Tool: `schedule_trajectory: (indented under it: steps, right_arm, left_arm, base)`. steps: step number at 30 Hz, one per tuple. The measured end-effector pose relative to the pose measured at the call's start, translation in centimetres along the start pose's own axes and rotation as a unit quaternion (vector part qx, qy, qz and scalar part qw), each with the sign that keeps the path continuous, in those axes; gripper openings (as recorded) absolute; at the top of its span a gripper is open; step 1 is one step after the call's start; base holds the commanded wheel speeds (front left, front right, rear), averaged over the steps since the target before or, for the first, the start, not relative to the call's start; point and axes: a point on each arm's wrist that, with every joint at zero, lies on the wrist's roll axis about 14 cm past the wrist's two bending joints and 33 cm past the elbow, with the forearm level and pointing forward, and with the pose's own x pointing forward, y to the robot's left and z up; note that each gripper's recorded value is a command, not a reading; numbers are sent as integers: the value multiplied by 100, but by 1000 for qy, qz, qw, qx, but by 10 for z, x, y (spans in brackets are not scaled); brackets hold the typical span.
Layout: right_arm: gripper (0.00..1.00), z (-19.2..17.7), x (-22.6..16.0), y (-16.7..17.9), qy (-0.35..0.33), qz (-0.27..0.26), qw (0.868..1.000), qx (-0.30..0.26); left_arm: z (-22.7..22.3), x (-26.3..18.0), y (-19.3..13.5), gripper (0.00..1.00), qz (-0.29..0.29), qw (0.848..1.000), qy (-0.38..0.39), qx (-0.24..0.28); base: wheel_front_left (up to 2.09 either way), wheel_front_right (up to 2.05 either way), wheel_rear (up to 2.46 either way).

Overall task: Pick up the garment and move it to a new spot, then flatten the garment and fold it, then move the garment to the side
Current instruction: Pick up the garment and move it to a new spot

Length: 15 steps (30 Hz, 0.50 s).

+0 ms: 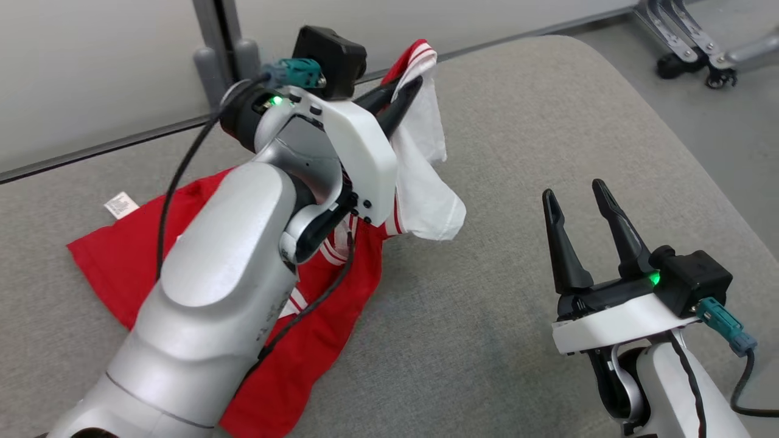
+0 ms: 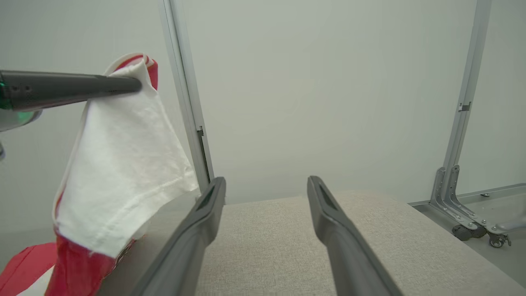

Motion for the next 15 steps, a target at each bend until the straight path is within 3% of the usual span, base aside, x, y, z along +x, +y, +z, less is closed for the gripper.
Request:
schedule_trajectory:
  steps: [1,2,3,8,15]
  right_arm:
    - [100,-2,-1,-4,3,-6,1000,-2]
    - [100,-3,-1,-7,6,-11,1000,-4]
    - [100,-6,-1,-10,9,-16,1000,-5]
    - [100,-15,0,-16,23,-26,999,-7]
    - [100,-20,13,3,21,5,1000,2]
  left_arm:
    - [-9,7,-3,0,-6,1000,1,-8]
    - [-19,14,-4,45,-10,1000,6,-13]
    - [-34,20,-7,100,-16,1000,22,-14]
    - [-85,28,-9,100,-26,997,68,-29]
    - [-69,8,14,100,12,999,16,-28]
  base:
    - [0,0,0]
    - [0,0,0]
    - [0,0,0]
    - [0,0,0]
    - [0,0,0]
